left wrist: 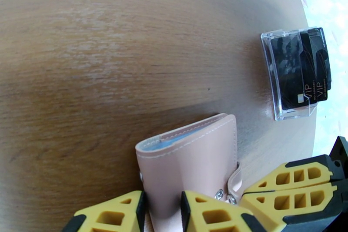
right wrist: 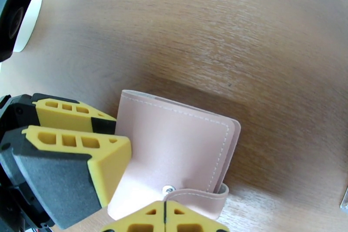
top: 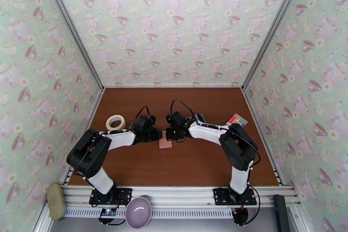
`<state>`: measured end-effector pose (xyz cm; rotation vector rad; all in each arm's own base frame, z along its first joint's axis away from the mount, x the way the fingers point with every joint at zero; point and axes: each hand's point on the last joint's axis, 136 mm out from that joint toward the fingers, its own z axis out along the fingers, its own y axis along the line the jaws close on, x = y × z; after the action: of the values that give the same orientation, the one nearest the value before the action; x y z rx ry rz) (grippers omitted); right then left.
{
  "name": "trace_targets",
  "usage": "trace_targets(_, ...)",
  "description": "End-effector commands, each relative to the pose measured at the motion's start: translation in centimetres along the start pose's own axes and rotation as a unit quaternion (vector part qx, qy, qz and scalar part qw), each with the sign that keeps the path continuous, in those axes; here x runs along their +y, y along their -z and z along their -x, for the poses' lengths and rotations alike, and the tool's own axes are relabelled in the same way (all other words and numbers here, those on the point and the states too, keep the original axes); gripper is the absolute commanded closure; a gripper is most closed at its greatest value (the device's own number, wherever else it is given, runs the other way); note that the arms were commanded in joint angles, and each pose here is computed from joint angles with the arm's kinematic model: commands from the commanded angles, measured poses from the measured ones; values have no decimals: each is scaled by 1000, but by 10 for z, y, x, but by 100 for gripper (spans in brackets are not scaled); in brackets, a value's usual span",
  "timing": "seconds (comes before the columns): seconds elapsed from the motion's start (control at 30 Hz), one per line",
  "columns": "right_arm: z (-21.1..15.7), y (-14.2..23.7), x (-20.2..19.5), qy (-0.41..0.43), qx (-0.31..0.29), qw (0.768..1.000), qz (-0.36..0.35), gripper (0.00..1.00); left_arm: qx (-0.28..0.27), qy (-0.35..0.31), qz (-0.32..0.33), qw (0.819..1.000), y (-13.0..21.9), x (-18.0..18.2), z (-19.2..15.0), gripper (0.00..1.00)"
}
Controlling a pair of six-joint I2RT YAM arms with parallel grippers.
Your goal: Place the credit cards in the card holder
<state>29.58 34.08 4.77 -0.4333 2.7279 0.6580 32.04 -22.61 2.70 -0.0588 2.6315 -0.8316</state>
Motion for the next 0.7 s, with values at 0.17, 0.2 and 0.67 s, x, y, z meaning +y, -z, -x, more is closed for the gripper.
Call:
trace_targets(0.17,5,-10,3,-8,-1,1000,-3,94,7,6,-7,1000,-1,0,-7,71)
trace_targets(0.2,6,-10,2,-10,-2,1000,-3,94,6,6,-8,1000,-1,0,-7,71)
trace_targets(0.67,8,-18,5,-14,5,1000,2,94,10,8,-13,1000,-5,0,-10,71)
